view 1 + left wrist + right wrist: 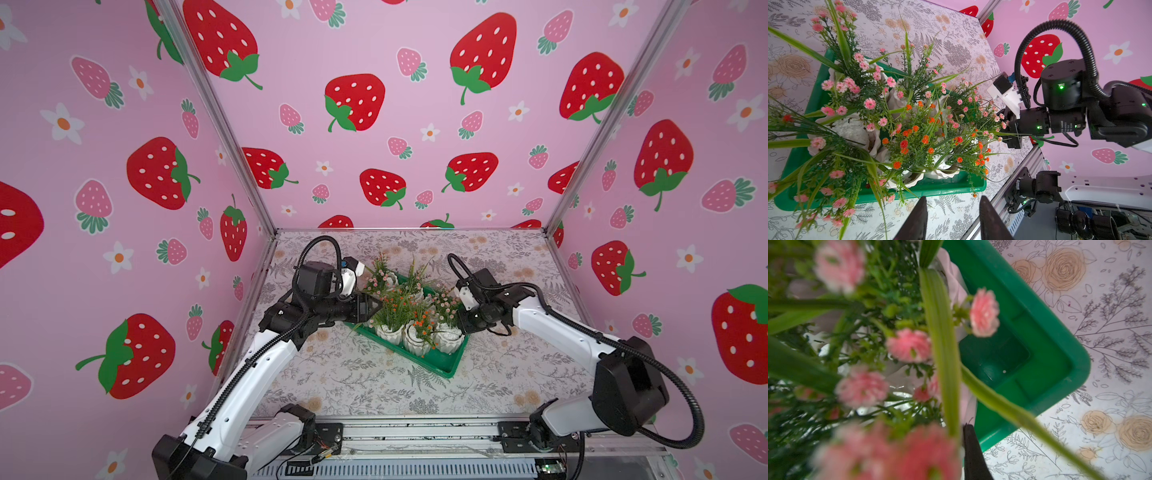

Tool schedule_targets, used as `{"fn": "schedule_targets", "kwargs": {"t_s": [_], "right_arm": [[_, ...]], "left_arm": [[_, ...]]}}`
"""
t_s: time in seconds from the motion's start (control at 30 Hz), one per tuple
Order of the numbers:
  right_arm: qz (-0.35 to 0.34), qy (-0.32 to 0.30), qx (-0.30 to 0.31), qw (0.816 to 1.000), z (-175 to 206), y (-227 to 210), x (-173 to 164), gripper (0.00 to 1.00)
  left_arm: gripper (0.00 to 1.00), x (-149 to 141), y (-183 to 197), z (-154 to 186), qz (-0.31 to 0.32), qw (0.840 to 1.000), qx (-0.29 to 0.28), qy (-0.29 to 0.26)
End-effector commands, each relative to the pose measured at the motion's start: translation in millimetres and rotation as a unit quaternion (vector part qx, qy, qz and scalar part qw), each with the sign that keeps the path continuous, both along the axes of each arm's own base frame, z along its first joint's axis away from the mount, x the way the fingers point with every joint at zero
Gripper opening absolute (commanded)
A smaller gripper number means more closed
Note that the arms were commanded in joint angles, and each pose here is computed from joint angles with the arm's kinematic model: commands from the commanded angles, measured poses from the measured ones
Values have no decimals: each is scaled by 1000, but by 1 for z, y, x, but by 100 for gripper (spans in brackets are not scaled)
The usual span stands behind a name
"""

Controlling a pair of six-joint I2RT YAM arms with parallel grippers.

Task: Put the potted gypsophila into the storage box
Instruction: Place the baby's breath potted plant at the storage box.

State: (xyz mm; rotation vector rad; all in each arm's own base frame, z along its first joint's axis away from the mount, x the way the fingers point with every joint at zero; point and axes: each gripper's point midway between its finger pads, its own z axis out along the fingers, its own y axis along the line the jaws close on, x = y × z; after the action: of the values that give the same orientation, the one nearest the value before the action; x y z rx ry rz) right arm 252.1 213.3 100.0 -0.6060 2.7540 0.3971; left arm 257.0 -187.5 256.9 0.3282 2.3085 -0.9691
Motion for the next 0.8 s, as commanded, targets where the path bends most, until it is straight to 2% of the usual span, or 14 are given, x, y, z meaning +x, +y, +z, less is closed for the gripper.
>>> {"fn": "schedule_targets", "kwargs": {"t_s": [0.0,0.5,0.63,0.77], "right_arm": [[2,-6,2,1000,-5,6,3,0],[10,2,-12,1000,-16,5,4,1],[13,-2,-5,1000,-11,7,3,6],[13,-11,2,1000,-1,7,4,17]], "left_arm": [[44,0,-1,-1,-3,1000,-8,3],[44,1,-1,-1,-3,1000,-8,3],[44,1,0,-1,-2,1000,-7,3],[44,1,0,-1,-1,1000,-7,2]]}}
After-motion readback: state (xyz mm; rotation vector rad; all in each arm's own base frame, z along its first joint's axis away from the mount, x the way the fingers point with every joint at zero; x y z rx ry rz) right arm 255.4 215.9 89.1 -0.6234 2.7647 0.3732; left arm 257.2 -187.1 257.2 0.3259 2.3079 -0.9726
